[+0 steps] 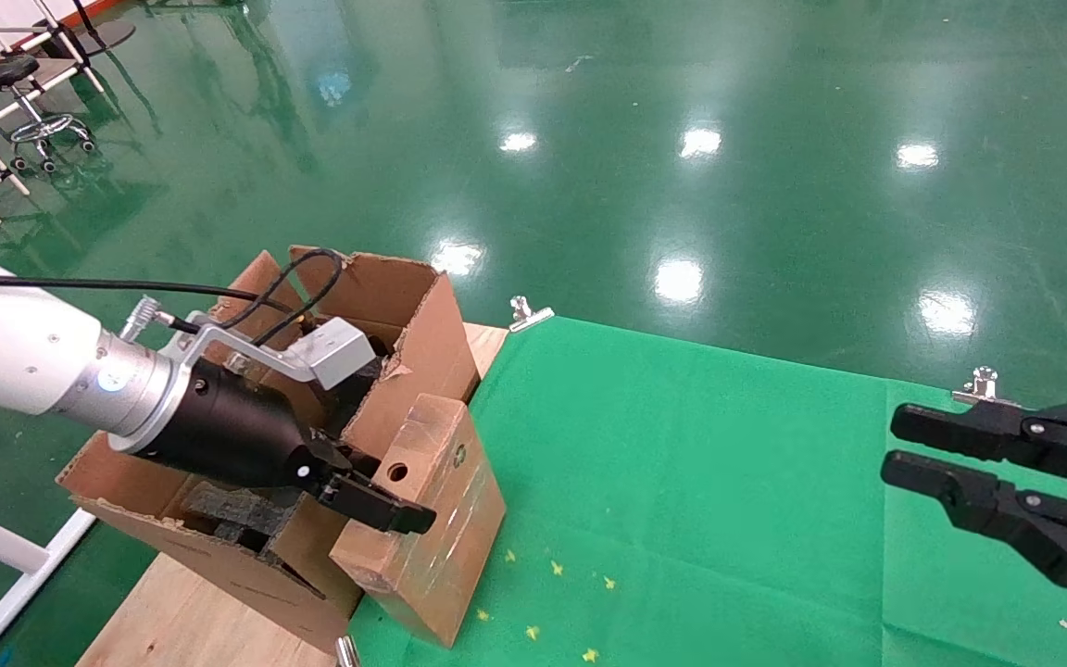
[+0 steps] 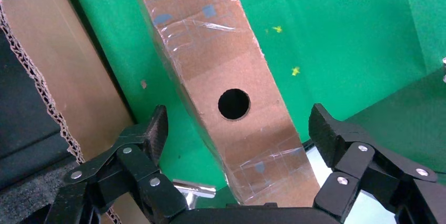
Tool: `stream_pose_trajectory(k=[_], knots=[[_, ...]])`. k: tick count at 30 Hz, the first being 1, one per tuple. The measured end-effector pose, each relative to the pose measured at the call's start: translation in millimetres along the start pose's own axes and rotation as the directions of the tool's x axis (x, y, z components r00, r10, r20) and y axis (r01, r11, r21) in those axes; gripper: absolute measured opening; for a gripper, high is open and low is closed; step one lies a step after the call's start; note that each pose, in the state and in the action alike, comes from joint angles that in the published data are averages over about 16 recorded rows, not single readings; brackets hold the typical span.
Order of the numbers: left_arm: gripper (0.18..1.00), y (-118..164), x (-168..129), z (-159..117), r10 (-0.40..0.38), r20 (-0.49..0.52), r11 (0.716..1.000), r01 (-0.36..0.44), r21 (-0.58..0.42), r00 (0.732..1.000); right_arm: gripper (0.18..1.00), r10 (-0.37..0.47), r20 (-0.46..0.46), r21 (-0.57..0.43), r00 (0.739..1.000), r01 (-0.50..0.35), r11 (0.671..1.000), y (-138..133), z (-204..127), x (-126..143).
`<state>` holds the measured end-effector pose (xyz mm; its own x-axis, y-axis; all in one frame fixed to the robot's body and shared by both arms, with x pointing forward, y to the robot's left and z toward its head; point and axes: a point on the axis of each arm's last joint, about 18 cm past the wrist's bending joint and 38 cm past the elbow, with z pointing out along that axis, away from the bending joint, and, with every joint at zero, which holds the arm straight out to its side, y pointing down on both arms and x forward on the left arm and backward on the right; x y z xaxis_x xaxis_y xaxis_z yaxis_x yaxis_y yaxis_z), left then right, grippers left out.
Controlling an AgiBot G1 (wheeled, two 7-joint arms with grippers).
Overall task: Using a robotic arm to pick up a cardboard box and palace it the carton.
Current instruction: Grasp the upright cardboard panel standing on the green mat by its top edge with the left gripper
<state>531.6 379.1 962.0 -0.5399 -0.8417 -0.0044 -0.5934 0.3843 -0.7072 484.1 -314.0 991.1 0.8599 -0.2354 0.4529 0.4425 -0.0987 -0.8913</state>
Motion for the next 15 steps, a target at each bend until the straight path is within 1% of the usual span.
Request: stream_pose_trajectory(k=[3, 7, 9, 12, 15], knots=[[0.967, 0.0, -0.1, -0.2, 0.0, 0.0, 1.0, 0.0, 0.001, 1.0, 0.291, 0.0, 0.0, 0.0, 1.0, 0.0, 1.0, 0.0, 0.0, 0.0], [0.938, 0.1, -0.2, -0.5, 0.0, -0.001, 1.0, 0.0, 0.003, 1.0, 0.361, 0.0, 0.0, 0.0, 1.0, 0.0, 1.0, 0.0, 0.0, 0.0], [0.911, 0.2, -0.2, -0.6, 0.0, -0.001, 1.0, 0.0, 0.004, 1.0, 0.388, 0.0, 0.0, 0.0, 1.0, 0.0, 1.0, 0.0, 0.0, 0.0], [0.872, 0.2, -0.3, -0.7, -0.001, -0.002, 1.0, 0.001, 0.005, 1.0, 0.461, 0.0, 0.0, 0.0, 1.0, 0.0, 1.0, 0.0, 0.0, 0.0], [0.809, 0.3, -0.3, -0.8, -0.001, -0.002, 1.0, 0.001, 0.006, 1.0, 0.521, 0.0, 0.0, 0.0, 1.0, 0.0, 1.0, 0.0, 0.0, 0.0]])
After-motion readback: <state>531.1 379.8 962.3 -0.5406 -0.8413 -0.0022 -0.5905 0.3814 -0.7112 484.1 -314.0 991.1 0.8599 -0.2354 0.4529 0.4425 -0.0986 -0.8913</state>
